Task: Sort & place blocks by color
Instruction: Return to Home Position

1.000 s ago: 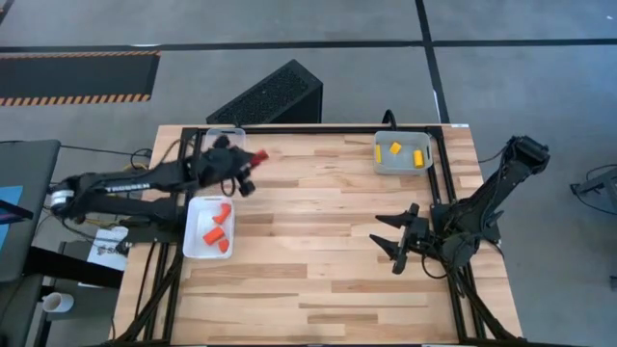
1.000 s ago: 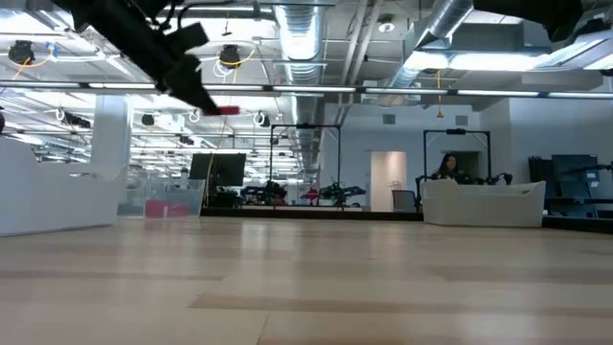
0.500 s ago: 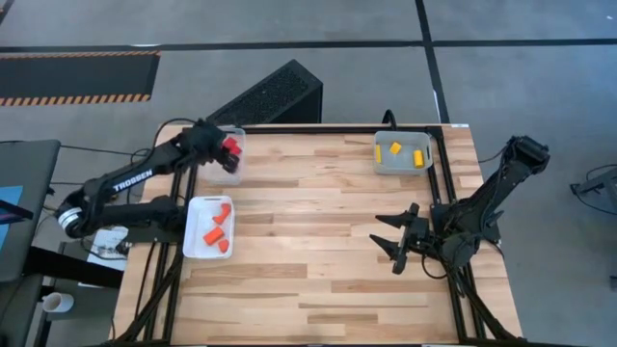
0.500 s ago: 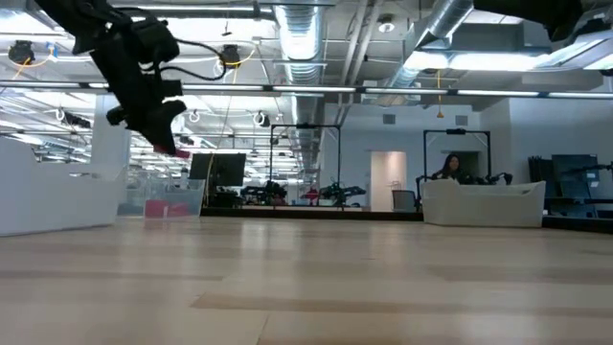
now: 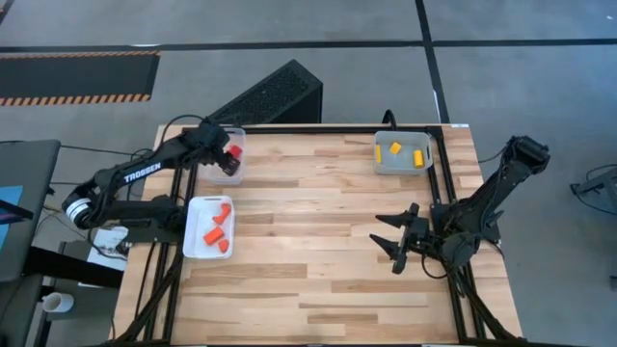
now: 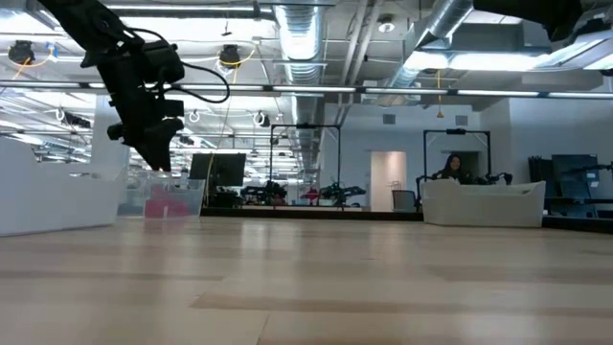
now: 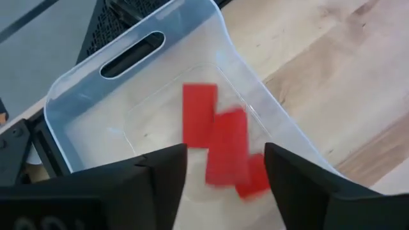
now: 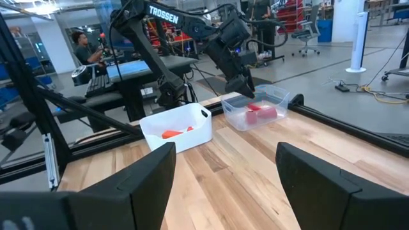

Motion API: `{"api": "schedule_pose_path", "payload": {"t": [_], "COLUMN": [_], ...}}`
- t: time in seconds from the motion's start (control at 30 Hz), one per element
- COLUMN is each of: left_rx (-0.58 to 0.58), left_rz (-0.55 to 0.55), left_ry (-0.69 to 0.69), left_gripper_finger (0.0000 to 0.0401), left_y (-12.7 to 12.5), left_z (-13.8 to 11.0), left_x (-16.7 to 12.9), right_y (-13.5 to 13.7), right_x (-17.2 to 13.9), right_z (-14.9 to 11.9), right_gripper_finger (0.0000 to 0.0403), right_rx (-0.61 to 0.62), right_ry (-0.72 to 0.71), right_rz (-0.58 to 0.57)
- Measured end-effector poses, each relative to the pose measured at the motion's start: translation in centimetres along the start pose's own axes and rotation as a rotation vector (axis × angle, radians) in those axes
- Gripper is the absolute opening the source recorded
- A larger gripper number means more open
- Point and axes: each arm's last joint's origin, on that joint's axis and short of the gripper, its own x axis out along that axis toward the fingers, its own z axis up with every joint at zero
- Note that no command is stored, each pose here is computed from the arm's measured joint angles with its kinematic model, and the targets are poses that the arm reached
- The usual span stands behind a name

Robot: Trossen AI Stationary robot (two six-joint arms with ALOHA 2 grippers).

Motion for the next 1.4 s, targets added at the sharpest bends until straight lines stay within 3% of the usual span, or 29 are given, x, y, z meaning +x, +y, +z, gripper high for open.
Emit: {"api": "schedule_pose_path", "payload": {"t": [0.2,0.4,0.63,0.77,1.07,1.23,1.4], "left_rx": [0.01,0.004,0.088,0.137,0.217,0.238,0.279], "left_rz": [-0.01,-0.207,-0.429,-0.525,-0.705,-0.734,-0.747], "left_ry": [-0.034,-0.202,-0.585,-0.71,-0.862,-0.903,-0.969], "left_gripper_finger": [0.0238,0.0239,0.0205,0.0181,0.0121,0.0088,0.0059], "left_y": [0.0,-0.4,-1.3,-1.9,-3.1,-3.4,-3.8], "left_z": [0.1,0.7,0.8,-0.2,-1.9,-2.5,-2.5], "left_x": [-0.6,-2.9,-9.0,-11.7,-15.2,-16.1,-16.8], "right_y": [-0.1,-0.6,-1.3,-2.1,-4.3,-5.4,-6.5], "right_x": [0.3,1.1,3.1,4.6,5.1,3.4,2.5], "right_z": [0.0,0.2,0.4,0.6,3.6,6.0,6.8], "right_gripper_finger": [0.0291,0.0291,0.0291,0.0291,0.029,0.0288,0.0261], "right_rx": [0.003,0.005,0.01,0.016,-0.058,-0.093,-0.058], "right_ry": [-0.003,-0.012,0.026,0.056,-0.066,-0.148,-0.136], "right_rz": [-0.015,-0.054,0.033,0.103,0.071,0.124,0.201]}}
